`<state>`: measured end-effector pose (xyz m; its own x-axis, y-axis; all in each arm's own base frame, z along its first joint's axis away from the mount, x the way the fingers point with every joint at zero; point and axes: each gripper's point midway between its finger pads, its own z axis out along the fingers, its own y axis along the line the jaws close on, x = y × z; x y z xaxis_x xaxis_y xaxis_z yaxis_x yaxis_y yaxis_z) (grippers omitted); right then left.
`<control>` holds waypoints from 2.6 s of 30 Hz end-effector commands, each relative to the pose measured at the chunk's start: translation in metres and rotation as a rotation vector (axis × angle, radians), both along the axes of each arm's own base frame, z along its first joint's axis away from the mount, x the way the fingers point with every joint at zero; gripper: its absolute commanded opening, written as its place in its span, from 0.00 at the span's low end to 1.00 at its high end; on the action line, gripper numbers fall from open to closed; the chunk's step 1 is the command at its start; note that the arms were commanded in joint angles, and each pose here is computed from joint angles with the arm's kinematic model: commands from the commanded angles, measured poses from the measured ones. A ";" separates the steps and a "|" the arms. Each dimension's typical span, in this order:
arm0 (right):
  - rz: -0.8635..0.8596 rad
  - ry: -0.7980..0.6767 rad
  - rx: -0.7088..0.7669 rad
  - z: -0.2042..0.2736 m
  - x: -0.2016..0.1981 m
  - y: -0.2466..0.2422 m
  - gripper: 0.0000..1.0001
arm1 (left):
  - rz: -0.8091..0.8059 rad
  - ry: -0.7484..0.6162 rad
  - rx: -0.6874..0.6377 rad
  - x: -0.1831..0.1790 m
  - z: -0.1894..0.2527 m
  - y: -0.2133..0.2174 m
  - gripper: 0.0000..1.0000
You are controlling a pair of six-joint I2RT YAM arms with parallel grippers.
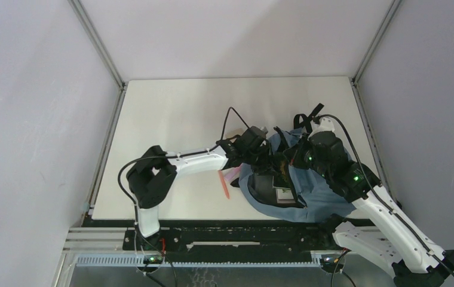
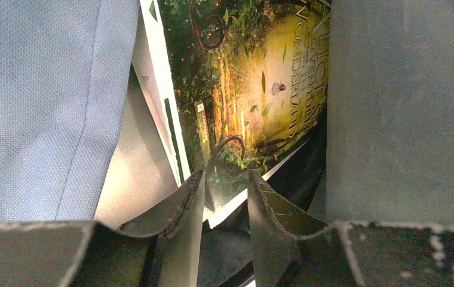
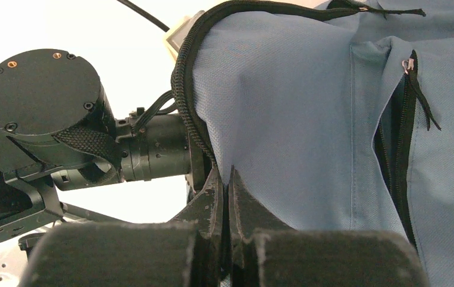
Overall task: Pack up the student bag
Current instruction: Place the book in the student bag.
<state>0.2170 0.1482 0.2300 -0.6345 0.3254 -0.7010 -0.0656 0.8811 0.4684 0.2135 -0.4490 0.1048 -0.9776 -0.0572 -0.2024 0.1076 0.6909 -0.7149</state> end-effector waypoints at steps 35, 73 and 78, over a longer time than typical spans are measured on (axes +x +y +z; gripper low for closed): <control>0.013 -0.047 0.042 0.014 0.006 0.006 0.00 | -0.153 -0.066 -0.078 -0.012 0.022 -0.047 0.38; 0.397 0.284 -0.159 -0.109 -0.031 0.091 0.22 | 0.123 -0.215 0.255 0.059 0.013 0.192 0.63; 0.480 0.376 -0.214 -0.134 -0.046 0.095 0.48 | 0.150 -0.231 0.335 0.069 0.015 0.212 0.62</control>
